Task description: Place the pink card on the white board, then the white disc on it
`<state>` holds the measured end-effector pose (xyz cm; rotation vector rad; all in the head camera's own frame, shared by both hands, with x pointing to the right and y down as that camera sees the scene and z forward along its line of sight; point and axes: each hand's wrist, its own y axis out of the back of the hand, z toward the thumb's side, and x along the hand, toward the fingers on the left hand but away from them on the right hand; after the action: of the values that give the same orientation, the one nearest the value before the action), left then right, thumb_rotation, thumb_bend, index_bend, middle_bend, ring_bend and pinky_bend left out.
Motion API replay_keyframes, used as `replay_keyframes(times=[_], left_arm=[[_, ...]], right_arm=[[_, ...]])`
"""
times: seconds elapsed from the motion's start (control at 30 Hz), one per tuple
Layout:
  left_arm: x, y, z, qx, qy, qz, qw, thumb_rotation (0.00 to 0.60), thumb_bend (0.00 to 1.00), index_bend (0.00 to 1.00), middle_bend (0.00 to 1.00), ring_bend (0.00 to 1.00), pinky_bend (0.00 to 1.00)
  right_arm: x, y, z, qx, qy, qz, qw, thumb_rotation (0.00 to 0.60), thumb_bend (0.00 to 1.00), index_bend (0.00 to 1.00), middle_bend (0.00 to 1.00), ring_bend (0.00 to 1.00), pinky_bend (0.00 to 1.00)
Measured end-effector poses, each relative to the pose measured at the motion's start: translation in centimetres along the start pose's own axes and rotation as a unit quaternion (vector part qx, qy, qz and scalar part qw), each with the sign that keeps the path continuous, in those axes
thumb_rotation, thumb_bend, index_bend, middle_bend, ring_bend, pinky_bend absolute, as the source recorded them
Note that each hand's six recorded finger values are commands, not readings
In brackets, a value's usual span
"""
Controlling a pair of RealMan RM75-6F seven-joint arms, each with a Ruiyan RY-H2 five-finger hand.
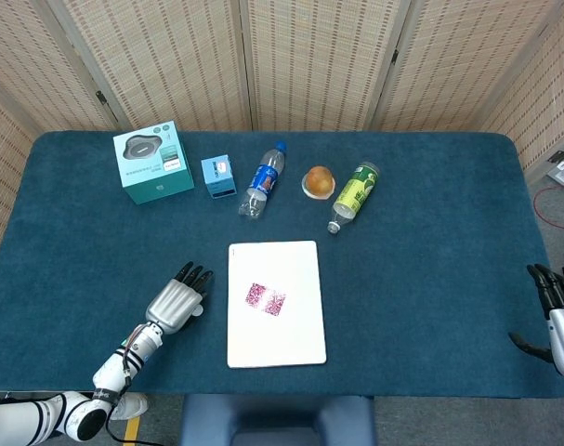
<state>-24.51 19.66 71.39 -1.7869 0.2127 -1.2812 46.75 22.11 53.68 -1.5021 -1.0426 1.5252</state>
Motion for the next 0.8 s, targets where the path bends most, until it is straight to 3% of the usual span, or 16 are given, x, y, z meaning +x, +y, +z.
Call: replay_keyframes(times=[0.8], left_arm=[[0.26,-0.09,-0.27,-0.008,0.002,0.004,1.0000,0.600,0.40,0.54,0.13,0.08,0.00]], right_arm=[[0.16,0.06,0.17,0.001,-0.001,0.000,1.0000,0.600,0.10,0.02,0.12,0.12,0.02]])
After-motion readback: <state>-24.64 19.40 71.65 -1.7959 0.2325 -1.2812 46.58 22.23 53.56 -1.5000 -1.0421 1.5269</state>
